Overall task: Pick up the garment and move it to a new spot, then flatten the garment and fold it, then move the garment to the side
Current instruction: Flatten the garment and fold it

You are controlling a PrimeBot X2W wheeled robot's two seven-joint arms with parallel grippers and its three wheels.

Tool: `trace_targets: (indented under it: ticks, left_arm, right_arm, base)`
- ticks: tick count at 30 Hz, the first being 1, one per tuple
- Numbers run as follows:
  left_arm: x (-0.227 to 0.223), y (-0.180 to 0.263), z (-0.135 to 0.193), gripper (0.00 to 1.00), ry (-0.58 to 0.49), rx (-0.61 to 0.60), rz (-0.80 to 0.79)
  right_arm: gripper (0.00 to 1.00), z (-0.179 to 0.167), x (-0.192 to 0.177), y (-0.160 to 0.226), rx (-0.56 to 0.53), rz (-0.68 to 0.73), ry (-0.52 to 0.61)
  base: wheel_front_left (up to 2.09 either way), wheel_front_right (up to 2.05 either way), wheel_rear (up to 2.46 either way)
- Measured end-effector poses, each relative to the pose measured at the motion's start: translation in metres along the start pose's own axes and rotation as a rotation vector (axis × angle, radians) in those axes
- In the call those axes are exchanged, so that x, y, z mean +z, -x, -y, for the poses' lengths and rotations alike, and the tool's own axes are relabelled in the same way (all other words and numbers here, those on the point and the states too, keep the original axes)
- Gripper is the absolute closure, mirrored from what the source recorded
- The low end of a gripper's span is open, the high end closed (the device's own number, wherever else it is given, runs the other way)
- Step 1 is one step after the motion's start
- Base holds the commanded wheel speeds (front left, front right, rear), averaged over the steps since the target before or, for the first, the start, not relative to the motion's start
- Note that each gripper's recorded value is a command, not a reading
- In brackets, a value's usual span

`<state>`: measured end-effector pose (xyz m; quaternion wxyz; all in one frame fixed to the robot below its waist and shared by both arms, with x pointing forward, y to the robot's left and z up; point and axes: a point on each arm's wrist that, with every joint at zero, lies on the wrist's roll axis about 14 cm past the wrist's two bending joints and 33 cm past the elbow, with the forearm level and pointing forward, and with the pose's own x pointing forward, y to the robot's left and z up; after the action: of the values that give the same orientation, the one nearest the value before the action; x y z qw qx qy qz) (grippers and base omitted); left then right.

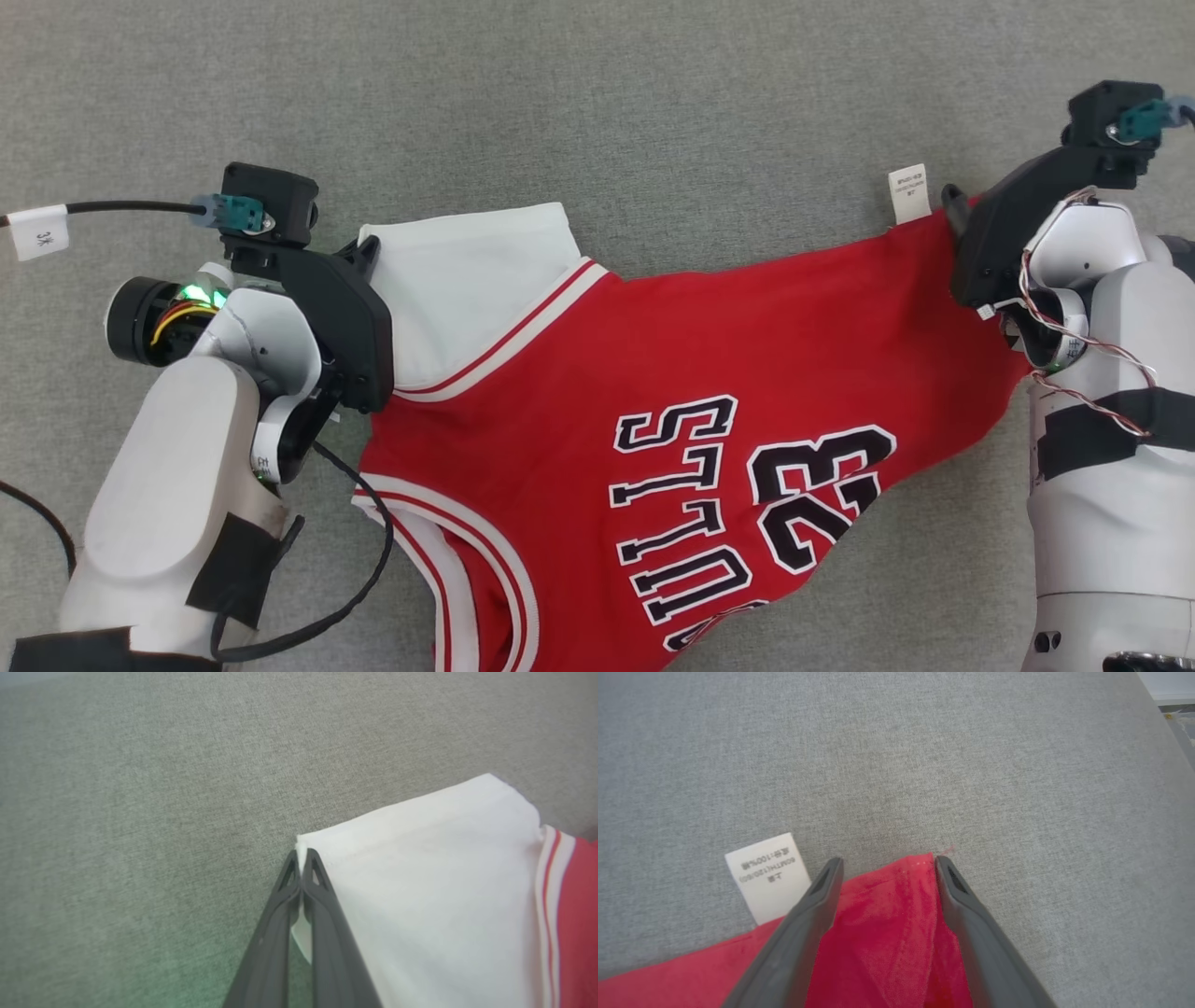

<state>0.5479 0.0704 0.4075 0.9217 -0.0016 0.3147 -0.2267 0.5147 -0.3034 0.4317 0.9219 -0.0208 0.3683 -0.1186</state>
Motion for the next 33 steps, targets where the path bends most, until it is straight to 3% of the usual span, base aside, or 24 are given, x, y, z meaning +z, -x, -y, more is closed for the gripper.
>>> trace_targets:
  ticks: [7, 12, 13, 14, 16, 22, 33]
  left_arm:
    - [-0.001, 0.000, 0.000, 1.00, 0.006, -0.005, 0.001]
    - [0.001, 0.000, 0.001, 1.00, 0.010, -0.008, 0.009]
    - [0.001, 0.000, 0.001, 1.00, 0.010, -0.008, 0.010]
    - [0.001, 0.000, 0.001, 1.00, 0.011, -0.008, 0.011]
    - [0.001, 0.000, 0.001, 1.00, 0.016, -0.008, 0.015]
    - [0.017, 0.003, -0.007, 1.00, 0.051, 0.013, 0.111]
    - [0.121, 0.049, -0.002, 1.00, 0.130, -0.008, 0.555]
  right_arm:
    - [0.01, -0.009, -0.006, -0.008, -0.003, -0.078, 0.057]
    - [0.24, -0.006, -0.005, -0.009, -0.011, -0.087, 0.073]
    - [0.36, -0.006, -0.005, -0.008, -0.012, -0.086, 0.076]
    - [0.65, -0.005, -0.005, -0.008, -0.014, -0.085, 0.078]
    - [1.00, -0.004, -0.005, -0.009, -0.017, -0.084, 0.077]
    - [1.00, -0.005, 0.013, -0.006, -0.008, 0.020, 0.063]
    - [1.00, -0.010, 0.086, 0.034, 0.055, 0.390, -0.003]
  base:
    - [0.00, 0.00, 0.00]
    - [0.00, 0.00, 0.00]
    - [0.00, 0.00, 0.00]
    - [0.00, 0.00, 0.00]
    - [0.00, 0.00, 0.00]
    - [0.00, 0.00, 0.00]
    - [0.00, 0.00, 0.00]
